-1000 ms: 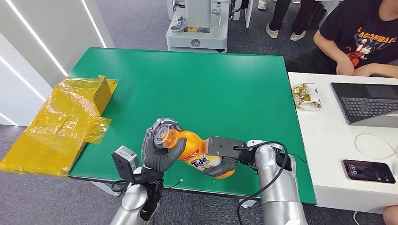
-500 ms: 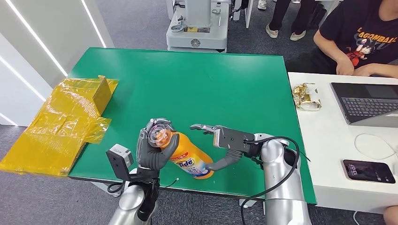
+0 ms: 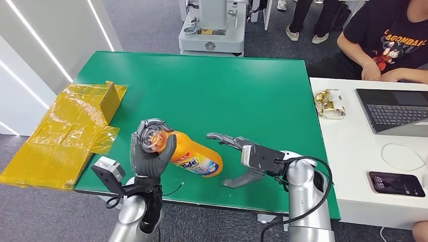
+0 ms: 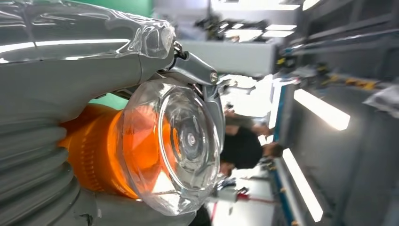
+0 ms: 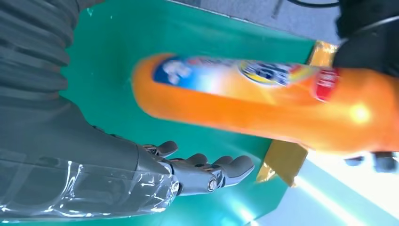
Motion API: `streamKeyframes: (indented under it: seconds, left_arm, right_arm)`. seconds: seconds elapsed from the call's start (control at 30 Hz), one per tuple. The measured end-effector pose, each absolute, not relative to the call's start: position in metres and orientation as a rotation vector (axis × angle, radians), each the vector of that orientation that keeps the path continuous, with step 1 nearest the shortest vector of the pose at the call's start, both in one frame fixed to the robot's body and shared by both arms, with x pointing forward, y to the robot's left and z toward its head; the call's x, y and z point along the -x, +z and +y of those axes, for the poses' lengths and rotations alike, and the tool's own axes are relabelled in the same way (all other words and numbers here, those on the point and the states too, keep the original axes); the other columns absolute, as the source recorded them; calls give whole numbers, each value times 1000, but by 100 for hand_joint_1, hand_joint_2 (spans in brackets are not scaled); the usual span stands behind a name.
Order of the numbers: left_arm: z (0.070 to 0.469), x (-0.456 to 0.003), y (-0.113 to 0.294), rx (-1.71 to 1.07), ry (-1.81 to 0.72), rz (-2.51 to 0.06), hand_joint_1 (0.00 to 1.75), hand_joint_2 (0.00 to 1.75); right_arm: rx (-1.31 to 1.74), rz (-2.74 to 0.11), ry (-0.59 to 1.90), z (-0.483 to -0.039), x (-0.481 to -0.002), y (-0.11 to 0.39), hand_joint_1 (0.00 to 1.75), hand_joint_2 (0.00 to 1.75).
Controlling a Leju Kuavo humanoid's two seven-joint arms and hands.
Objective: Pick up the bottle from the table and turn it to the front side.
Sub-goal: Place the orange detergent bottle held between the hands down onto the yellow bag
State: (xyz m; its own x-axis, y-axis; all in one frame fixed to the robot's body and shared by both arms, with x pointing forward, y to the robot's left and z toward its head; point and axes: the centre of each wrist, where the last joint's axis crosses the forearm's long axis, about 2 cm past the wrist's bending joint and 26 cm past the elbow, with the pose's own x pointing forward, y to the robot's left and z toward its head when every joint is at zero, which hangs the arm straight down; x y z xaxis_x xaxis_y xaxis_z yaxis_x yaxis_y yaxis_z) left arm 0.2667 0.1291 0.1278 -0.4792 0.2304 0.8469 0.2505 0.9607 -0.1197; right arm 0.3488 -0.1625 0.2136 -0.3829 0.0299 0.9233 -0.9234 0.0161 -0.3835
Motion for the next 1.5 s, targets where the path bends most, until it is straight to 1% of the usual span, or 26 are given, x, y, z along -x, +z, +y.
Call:
streamKeyframes:
  seconds: [0.17, 0.4, 0.6, 0.7, 0.9, 1.07, 1.3, 1.5]
  left_arm:
    - [145, -276, 151, 226, -26, -2205, 175, 175]
    - [166, -285, 172, -1, -68, -2298, 175, 175]
    - [191, -295, 182, -281, -167, -2315, 175, 175]
    - [203, -300, 186, -427, -269, -2292, 175, 175]
    - [225, -322, 190, -667, -478, -2221, 175, 175]
    - [245, -339, 181, -799, -610, -2131, 175, 175]
    - [280, -357, 165, -981, -843, -1923, 175, 175]
    - [321, -379, 154, -1098, -1111, -1685, 175, 175]
  right_arm:
    - [-996, -1544, 1474, -162, -340, 217, 0, 175]
    - [-1026, -1631, 1464, -164, -332, 226, 0, 175]
    - [-1059, -1649, 1439, -172, -315, 216, 0, 175]
    - [-1085, -1667, 1413, -175, -305, 210, 0, 175]
    - [-1186, -1730, 1365, -176, -286, 206, 0, 175]
    - [-1226, -1766, 1356, -175, -272, 207, 0, 175]
    - [-1242, -1816, 1348, -178, -254, 210, 0, 175]
    - [-1288, -1874, 1328, -180, -244, 216, 0, 175]
